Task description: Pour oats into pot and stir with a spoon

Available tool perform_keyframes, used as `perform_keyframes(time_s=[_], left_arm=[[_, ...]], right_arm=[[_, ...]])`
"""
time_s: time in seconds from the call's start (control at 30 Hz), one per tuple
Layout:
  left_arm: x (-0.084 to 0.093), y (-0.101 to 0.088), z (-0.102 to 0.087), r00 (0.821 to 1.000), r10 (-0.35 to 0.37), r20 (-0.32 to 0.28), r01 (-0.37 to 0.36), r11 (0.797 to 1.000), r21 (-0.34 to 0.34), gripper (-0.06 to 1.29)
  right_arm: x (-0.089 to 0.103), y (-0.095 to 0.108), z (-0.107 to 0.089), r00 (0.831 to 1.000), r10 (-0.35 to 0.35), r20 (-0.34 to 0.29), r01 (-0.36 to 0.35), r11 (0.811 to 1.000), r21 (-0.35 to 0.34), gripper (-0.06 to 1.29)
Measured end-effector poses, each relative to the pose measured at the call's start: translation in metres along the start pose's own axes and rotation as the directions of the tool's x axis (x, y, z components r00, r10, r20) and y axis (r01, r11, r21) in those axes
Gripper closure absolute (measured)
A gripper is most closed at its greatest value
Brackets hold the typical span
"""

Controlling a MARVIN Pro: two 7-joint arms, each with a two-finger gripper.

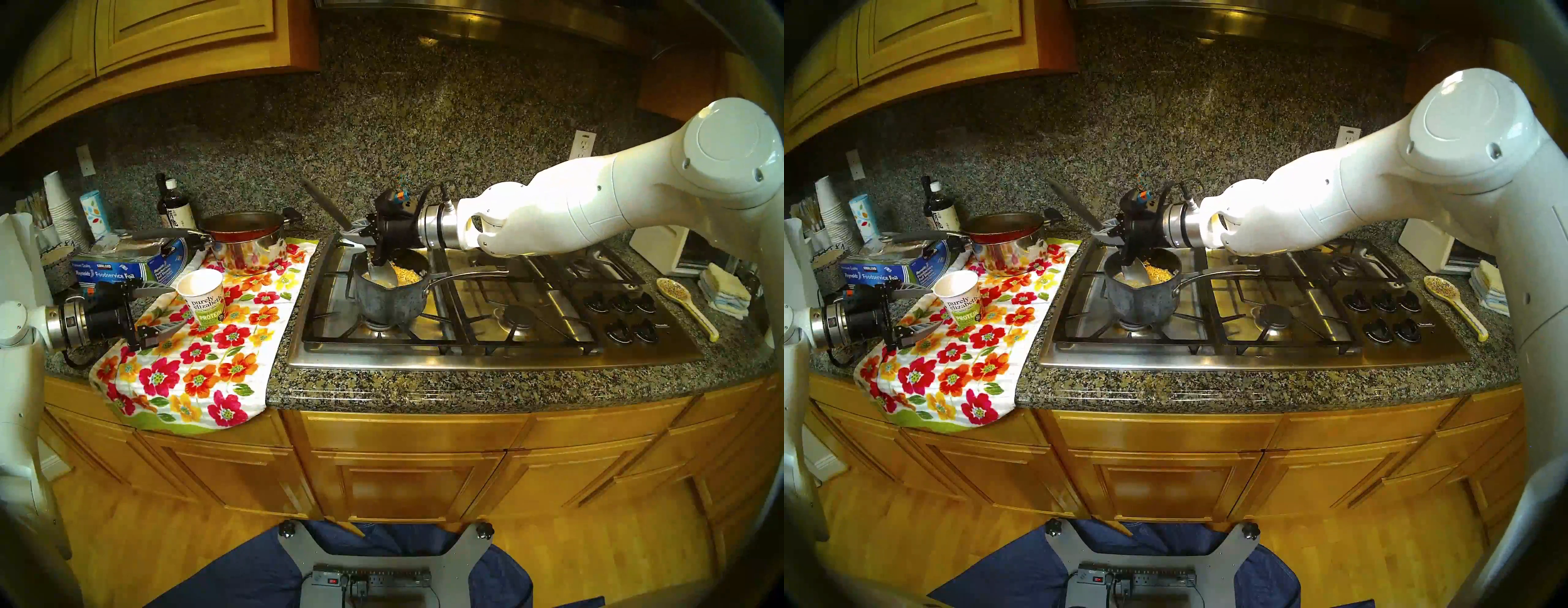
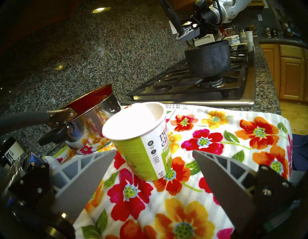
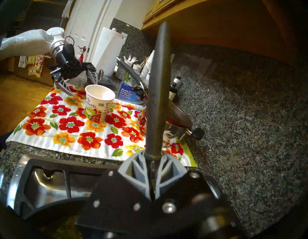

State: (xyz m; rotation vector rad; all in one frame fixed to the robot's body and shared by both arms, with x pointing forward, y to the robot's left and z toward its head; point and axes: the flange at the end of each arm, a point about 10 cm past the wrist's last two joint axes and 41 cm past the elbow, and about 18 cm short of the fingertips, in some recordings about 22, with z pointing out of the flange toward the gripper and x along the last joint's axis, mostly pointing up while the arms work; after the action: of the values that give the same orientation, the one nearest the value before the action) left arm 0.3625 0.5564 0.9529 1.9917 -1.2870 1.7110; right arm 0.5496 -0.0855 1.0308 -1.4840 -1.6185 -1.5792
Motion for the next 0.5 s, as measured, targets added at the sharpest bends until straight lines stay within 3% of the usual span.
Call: perform_keyframes(time_s=[0.5], left_arm=[[0.0,0.0,0.0,1.0,0.0,0.0,0.0,1.0,0.0,0.0]], right_arm=[[-0.025,0.02,-0.036,0.997,-0.05,0.058,0.051,0.999,-0.01,1.27]])
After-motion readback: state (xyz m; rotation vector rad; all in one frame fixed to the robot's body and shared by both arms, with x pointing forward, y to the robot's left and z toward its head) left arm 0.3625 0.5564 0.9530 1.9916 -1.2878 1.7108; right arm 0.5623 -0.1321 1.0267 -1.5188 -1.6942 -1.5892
